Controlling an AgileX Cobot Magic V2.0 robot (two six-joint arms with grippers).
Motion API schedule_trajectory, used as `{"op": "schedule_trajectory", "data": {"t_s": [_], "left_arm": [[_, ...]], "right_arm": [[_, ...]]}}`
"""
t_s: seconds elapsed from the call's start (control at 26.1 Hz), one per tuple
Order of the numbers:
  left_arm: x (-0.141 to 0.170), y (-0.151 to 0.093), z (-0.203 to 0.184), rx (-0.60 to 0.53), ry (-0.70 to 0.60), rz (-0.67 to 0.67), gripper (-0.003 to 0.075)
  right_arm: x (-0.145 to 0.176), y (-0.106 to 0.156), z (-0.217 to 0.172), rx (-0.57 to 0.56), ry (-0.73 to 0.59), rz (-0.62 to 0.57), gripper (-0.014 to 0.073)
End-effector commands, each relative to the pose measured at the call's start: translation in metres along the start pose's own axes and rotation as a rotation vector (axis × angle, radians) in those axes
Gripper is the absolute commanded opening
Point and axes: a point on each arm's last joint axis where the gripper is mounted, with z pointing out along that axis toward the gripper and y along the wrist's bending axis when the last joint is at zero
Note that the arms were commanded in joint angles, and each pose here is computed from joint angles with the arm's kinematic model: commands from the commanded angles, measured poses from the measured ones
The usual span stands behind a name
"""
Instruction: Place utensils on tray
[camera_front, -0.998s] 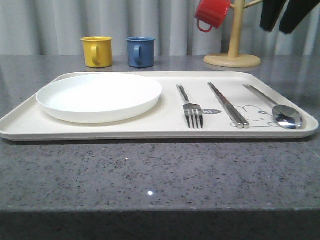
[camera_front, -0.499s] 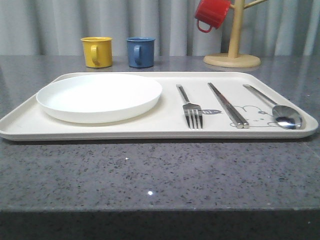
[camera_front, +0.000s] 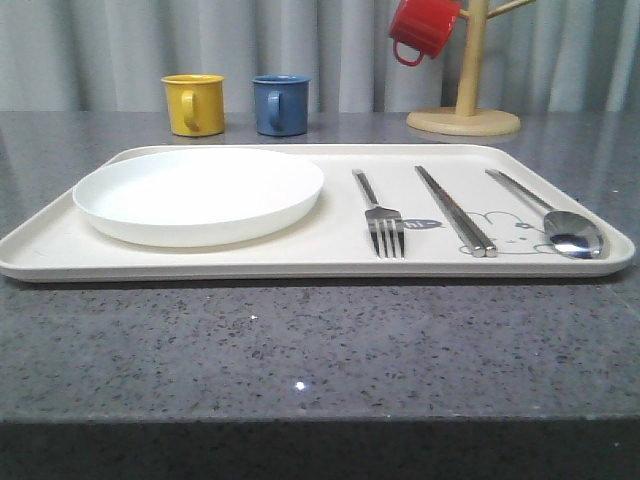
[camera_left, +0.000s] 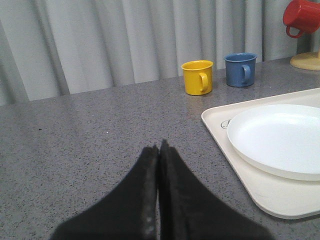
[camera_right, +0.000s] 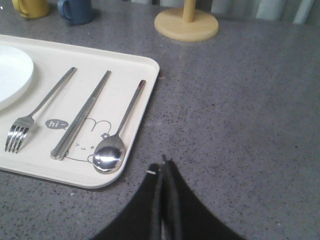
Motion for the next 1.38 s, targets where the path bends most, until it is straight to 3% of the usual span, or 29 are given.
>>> {"op": "schedule_trajectory", "data": {"t_s": [0.0,0.12,0.96,1.34], "left_arm": [[-0.015,0.003,-0.002,-0.018,-0.092,-0.018,-0.0018],[-0.015,0.003,-0.002,-0.018,-0.092,-0.018,-0.0018],[-0.013,0.002,-0.002,-0.018,-0.09,-0.018,-0.0018],[0.049,-0.006,0.013,-0.072,-0.103,-0.09,-0.0018]], "right_arm": [[-0.001,0.0,-0.014,-0.012,-0.209,-0.025,-0.007],[0.007,-0.001,-0.02,-0.014,-0.274,-0.032,-0.007],[0.011,-0.001,-0.019,-0.012,-0.26,-0.032,-0.007],[0.011,-0.001,-0.019,-0.012,-0.259,-0.032,-0.007]]}}
